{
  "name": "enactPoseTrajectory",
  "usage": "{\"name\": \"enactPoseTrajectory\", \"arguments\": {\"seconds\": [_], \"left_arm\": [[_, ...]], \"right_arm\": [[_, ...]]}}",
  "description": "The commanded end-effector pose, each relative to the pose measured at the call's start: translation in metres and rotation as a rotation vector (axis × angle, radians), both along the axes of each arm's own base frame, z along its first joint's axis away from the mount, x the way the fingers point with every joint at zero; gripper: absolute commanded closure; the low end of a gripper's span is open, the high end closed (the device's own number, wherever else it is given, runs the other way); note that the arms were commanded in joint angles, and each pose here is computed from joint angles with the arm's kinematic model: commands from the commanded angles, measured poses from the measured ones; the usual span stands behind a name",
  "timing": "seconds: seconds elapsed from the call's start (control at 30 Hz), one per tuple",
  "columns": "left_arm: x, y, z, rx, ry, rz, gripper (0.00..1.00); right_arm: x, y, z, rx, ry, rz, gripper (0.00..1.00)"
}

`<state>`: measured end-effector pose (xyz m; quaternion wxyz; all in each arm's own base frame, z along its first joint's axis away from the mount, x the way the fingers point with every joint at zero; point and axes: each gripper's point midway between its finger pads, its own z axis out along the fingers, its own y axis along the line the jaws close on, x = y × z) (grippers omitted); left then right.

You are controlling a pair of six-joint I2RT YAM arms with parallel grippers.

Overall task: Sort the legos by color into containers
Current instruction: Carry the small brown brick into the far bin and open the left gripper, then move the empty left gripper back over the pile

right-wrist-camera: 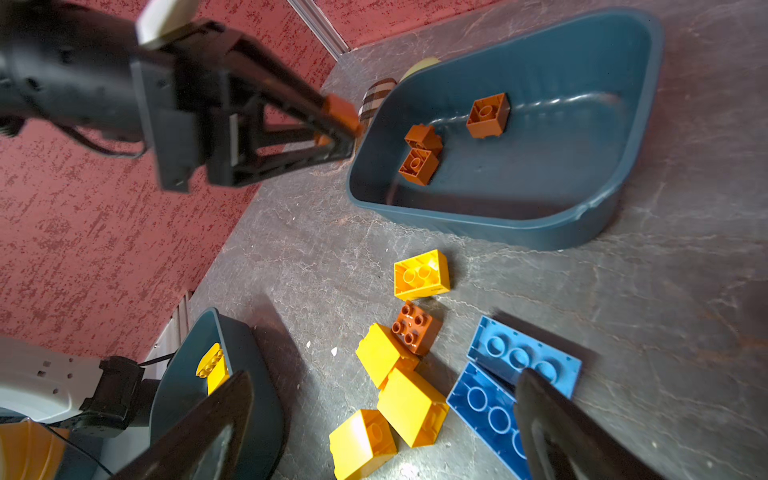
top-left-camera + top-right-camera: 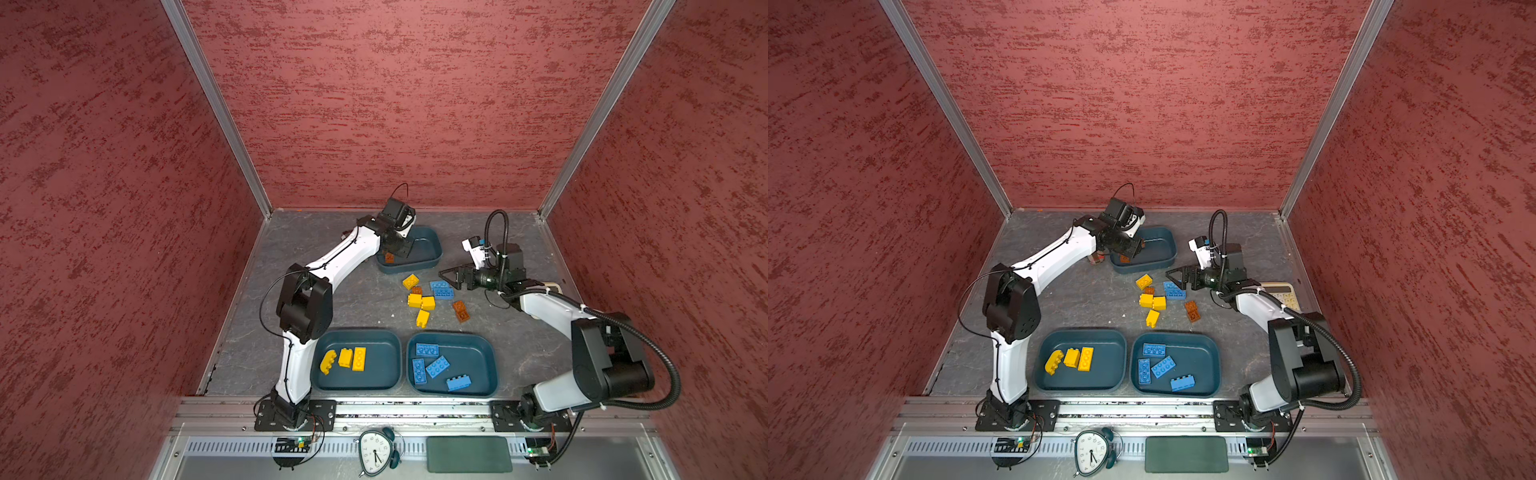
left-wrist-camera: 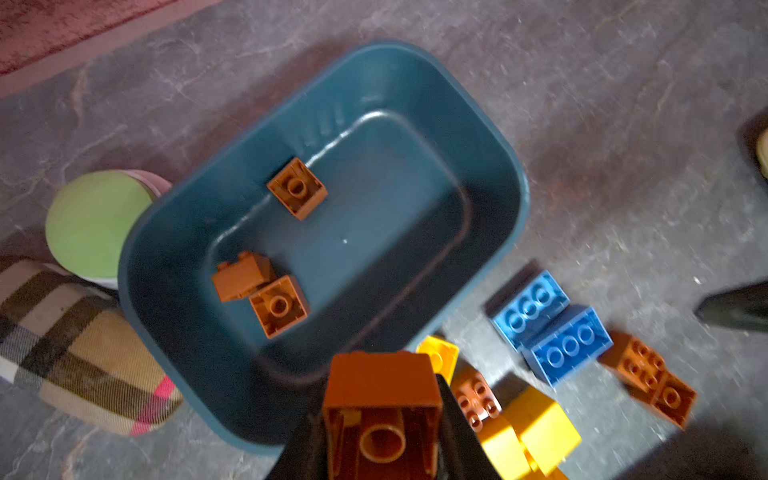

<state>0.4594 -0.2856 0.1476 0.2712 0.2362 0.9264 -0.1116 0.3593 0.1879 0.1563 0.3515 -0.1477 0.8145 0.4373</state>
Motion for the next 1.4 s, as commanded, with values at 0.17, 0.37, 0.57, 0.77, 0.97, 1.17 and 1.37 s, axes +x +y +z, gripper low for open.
{"name": "enactPoseTrajectory", "arguments": {"seconds": [0.17, 0.37, 0.57, 0.77, 0.97, 1.17, 1.37], "left_arm": [[0.043, 0.000, -0.044, 0.054, 0.015, 0.030, 0.71], [0.060, 0.005, -0.058, 0.054, -0.002, 0.061, 0.68], [0.059, 0.010, -0.057, 0.057, 0.007, 0.082, 0.49], [0.046, 0.012, -0.028, 0.043, 0.003, 0.096, 0.37], [0.000, 0.005, -0.004, 0.020, 0.045, 0.060, 0.33], [-0.057, -0.010, -0.013, 0.049, 0.097, -0.061, 0.33], [-0.090, -0.021, -0.032, 0.048, 0.107, -0.140, 0.36]], "right_arm": [[0.007, 0.003, 0.017, 0.033, -0.044, 0.015, 0.01], [0.006, 0.002, 0.012, 0.023, -0.030, 0.014, 0.01], [0.006, 0.002, 0.010, 0.015, -0.024, 0.011, 0.01], [0.008, 0.002, 0.010, 0.015, -0.020, 0.013, 0.01], [0.007, 0.001, 0.008, 0.010, -0.016, 0.012, 0.01], [0.005, 0.001, 0.005, 0.005, -0.010, 0.013, 0.01], [0.005, 0.001, 0.005, 0.007, -0.013, 0.013, 0.01]]}}
